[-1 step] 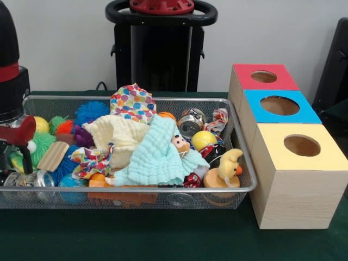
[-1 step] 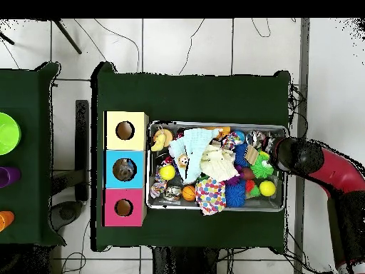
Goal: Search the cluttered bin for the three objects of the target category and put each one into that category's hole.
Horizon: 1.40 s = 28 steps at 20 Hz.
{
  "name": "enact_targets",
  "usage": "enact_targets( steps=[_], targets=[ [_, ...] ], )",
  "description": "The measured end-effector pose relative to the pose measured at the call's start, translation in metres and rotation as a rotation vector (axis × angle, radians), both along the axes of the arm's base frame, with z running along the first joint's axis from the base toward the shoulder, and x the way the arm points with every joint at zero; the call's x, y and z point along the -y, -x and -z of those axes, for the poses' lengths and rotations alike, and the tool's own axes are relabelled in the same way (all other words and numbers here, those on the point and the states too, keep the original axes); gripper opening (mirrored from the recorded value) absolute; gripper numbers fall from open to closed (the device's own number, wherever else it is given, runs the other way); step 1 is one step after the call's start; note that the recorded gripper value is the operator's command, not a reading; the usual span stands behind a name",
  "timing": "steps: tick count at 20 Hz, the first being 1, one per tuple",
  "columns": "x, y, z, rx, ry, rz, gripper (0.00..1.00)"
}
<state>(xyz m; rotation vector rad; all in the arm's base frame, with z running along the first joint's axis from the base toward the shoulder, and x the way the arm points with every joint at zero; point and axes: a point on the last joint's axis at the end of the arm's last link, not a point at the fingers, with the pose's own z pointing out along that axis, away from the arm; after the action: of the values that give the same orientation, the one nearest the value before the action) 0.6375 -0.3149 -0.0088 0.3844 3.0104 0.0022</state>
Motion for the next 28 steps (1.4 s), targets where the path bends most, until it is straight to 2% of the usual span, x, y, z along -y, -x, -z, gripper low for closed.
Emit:
enact_targets(
  steps=[28],
  targets=[
    [-0.0008, 0.0031, 0.0001, -0.005, 0.006, -0.011, 1.00]
  ],
)
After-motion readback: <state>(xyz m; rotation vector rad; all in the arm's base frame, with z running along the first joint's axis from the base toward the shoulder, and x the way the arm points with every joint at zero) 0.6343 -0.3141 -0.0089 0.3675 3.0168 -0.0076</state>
